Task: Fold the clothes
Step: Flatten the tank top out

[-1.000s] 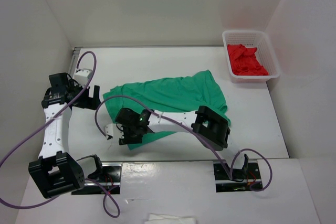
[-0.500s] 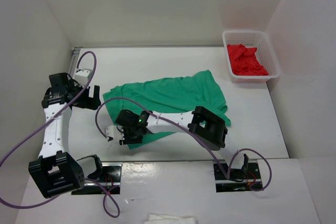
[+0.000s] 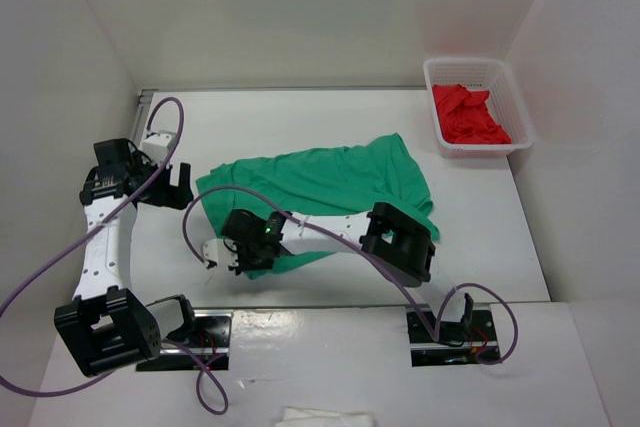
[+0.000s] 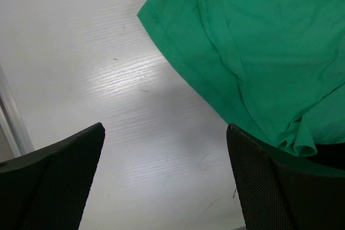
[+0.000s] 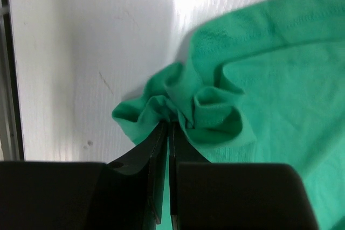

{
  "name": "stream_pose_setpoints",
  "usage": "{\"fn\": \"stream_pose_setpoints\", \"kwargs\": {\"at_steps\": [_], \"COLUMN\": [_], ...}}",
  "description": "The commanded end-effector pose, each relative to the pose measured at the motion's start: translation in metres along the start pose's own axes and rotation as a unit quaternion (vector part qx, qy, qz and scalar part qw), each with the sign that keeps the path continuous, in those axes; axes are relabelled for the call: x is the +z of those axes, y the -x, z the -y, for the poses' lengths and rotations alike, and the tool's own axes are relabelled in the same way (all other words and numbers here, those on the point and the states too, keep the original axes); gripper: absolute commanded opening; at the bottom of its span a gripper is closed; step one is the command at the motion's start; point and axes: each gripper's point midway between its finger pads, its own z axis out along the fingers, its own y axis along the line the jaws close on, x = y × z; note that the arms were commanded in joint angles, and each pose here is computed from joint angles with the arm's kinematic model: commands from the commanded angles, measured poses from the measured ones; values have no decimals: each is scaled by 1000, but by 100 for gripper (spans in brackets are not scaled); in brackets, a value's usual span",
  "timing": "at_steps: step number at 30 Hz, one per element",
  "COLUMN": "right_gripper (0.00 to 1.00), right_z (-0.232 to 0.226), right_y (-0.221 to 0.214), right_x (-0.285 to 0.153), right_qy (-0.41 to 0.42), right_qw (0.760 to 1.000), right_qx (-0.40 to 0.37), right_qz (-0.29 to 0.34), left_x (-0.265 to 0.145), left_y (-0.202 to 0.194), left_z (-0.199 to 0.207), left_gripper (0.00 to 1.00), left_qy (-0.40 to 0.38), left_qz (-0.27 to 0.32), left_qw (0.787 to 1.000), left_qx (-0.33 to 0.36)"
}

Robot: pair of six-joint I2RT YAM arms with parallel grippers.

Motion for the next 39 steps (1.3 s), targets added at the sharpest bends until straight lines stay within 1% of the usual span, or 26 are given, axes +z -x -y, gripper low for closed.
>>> {"fn": "stream_pose_setpoints", "kwargs": {"at_steps": [1, 3, 4, 6, 7, 11, 12, 13, 18, 19, 22, 23, 24, 26, 28, 31, 32, 33, 34, 35, 39], "right_gripper": [10, 11, 11, 11, 13, 13, 11, 11, 11, 11, 13, 13, 13, 6, 6, 6, 6, 9, 9, 10, 10], "right_z": [18, 21, 26, 28, 31, 30, 30, 28, 23, 18, 7, 5, 0, -5, -11, -31, -38, -45, -54, -58, -73], "right_y": [24, 30, 41, 43, 46, 37, 35, 33, 25, 20, 14, 18, 15, 15, 13, -6, -5, -11, -11, -17, -26], "right_x": [-48, -68, -89, -105, -119, -135, -137, -141, -146, -142, -150, -162, -164, -172, -182, -189, -195, -195, -197, -202, -205], "right_qy": [-51, -63, -81, -92, -106, -123, -128, -128, -127, -118, -95, -95, -87, -80, -75, -29, -13, 5, 19, 26, 41], "right_qw": [998, 997, 995, 994, 992, 990, 989, 989, 990, 991, 994, 993, 994, 994, 994, 998, 998, 997, 997, 997, 997], "right_qx": [-4, -5, -7, -8, -8, -6, -6, -6, -6, -6, -11, -12, -17, -19, -24, -42, -47, -61, -66, -64, -70], "right_qz": [32, 40, 58, 64, 69, 70, 68, 69, 67, 60, 52, 66, 64, 74, 77, 46, 51, 42, 37, 27, 14], "left_x": [3, 7, 8, 8, 8, 5, 5, 5, 5, 5, 5, 5, 7, 7, 10, 14, 18, 20, 23, 28, 36], "left_y": [-1, -4, -4, -4, -4, -2, -2, -2, -2, -2, -2, -2, -3, -3, -5, -7, -8, -7, -8, -11, -7], "left_z": [7, 6, 6, 6, 6, 7, 7, 7, 7, 7, 7, 7, 7, 7, 6, 10, 8, 8, 11, 13, 20], "left_gripper": [100, 100, 100, 100, 100, 100, 100, 100, 100, 100, 100, 100, 100, 100, 100, 100, 100, 100, 100, 100, 100], "left_qy": [-20, -23, -25, -25, -25, -27, -27, -27, -27, -27, -27, -27, -29, -29, -31, -30, -25, -25, -30, -34, -44], "left_qz": [0, -8, -12, -12, -12, -5, -5, -5, -5, -5, -5, -5, -9, -9, -13, -25, -31, -36, -40, -51, -59], "left_qw": [1000, 1000, 1000, 1000, 1000, 1000, 1000, 1000, 1000, 1000, 1000, 1000, 1000, 1000, 999, 999, 999, 999, 999, 998, 997], "left_qx": [2, -2, -3, 1, 1, 3, 3, 3, 3, 3, 3, 3, 1, 6, 4, 13, 17, 20, 22, 26, 37]}}
